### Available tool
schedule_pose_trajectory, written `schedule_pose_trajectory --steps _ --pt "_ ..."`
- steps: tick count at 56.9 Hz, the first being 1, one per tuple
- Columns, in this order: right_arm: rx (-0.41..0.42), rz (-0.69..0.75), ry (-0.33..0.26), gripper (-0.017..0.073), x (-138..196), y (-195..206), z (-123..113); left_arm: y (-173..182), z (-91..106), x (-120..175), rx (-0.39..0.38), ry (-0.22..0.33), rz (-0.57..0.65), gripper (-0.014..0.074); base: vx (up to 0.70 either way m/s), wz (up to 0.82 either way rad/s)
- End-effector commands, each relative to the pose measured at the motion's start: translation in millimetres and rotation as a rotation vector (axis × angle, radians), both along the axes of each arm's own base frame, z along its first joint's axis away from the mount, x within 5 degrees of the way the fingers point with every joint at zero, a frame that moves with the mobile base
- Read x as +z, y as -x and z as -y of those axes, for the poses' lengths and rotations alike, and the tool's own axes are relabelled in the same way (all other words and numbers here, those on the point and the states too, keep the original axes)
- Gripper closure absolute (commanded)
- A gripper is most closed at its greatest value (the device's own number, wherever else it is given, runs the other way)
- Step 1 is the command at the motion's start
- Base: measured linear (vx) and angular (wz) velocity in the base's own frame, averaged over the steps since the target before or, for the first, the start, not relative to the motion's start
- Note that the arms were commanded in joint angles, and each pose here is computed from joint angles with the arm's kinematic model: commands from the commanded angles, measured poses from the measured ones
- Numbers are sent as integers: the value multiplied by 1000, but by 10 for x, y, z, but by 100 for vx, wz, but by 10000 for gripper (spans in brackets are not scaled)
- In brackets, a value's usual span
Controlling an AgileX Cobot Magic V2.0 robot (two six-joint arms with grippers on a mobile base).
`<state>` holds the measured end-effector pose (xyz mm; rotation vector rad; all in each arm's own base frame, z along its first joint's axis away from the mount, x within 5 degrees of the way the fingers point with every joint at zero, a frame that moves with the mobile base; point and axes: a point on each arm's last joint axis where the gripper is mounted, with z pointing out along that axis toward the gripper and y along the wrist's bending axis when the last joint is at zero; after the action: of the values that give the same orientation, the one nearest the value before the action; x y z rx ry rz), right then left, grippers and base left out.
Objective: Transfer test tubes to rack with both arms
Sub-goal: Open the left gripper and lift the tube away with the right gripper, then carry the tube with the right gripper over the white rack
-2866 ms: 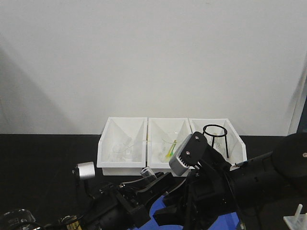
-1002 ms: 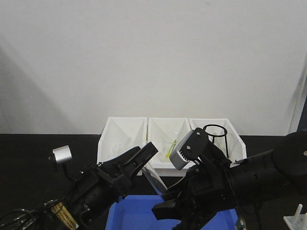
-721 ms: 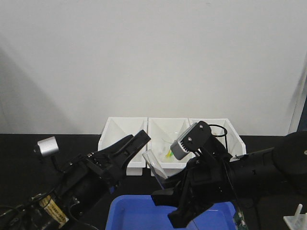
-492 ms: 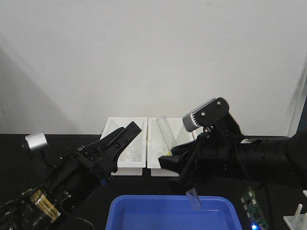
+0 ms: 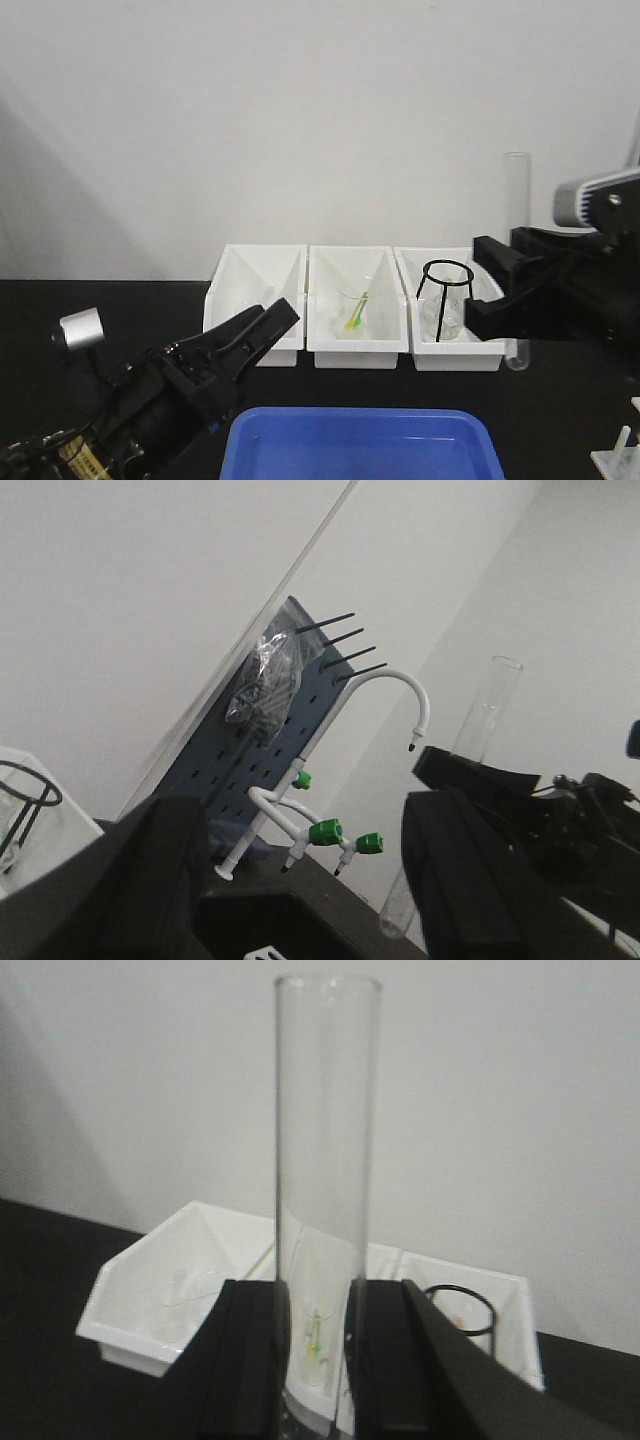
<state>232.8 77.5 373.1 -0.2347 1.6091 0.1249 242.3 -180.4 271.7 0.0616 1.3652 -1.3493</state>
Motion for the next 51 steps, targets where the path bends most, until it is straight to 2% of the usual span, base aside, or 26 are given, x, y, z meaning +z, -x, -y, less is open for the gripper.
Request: schedule_pose_trajectory --steps 1,18,27,38,46,51 --pt "-133 126 -35 566 155 194 203 113 -63 245 -28 144 144 73 0 0" --pt "-361 251 -140 566 -89 730 622 193 -107 55 -32 106 89 73 0 0" --pt "-453 302 -145 566 -244 945 780 219 -92 36 -57 89 95 73 0 0" --pt "-588 307 -126 566 -430 996 900 268 -46 18 -118 44 117 73 0 0" --pt "-613 260 -40 566 -511 906 881 294 -13 -13 -155 -1 119 73 0 0" --pt "-611 231 5 566 -556 842 854 299 8 -53 -170 -48 103 73 0 0"
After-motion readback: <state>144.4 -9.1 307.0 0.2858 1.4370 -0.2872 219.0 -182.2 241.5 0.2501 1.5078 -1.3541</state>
